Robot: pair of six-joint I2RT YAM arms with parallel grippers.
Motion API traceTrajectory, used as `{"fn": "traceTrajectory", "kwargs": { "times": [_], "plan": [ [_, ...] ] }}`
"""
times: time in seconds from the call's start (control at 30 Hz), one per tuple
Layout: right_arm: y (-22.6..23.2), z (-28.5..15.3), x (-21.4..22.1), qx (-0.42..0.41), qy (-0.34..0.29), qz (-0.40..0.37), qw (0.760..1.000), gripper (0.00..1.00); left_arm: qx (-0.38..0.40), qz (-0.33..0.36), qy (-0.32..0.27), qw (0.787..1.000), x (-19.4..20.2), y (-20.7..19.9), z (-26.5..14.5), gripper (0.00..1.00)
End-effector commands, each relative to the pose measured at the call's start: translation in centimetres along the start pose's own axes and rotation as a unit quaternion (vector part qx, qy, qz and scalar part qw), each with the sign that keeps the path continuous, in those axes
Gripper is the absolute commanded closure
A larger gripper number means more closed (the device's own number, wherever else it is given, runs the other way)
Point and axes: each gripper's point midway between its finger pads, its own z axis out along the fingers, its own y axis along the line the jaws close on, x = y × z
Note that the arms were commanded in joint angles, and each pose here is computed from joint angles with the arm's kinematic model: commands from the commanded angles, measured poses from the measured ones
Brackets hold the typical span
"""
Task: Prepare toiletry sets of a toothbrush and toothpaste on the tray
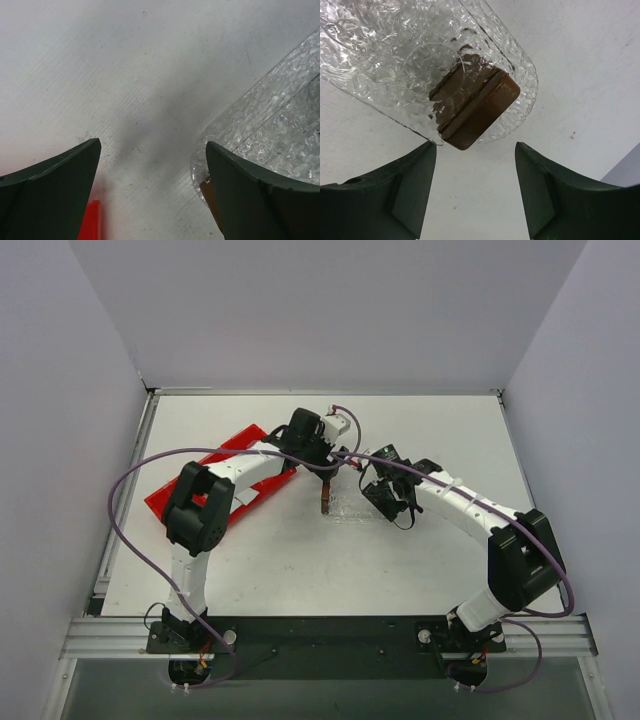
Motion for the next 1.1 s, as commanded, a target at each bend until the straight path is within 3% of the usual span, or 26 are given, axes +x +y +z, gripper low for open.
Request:
{"fn": "traceTrajectory", "kwargs": {
  "times": [0.0,0.4,0.63,1.07],
  "plan": [
    [-1.9,-0.3,-0.9,0.029,-0.004,0.013,0.999,0.41,-0.003,0.021,-0.048,0.999,-3.5,-0.6,-1.8,0.02],
    [-2.0,-0.3,-0.2,0.023,-0.003,0.023,0.999,0.41,0.000,0.024,-0.048,0.999,-3.5,-1.5,-1.4,0.03],
    [-1.2,-2.1,0.0,-0.002,-0.026,0.040,0.999,0.40,-0.026,0.029,-0.072,0.997,-5.4,-0.4,-1.7,0.02],
    [-4.4,-2.9,2.7,-0.005,-0.031,0.120,0.992,0.40,-0.065,0.007,-0.132,0.989,-8.9,2.6,-7.3,0.03]
  ]
}}
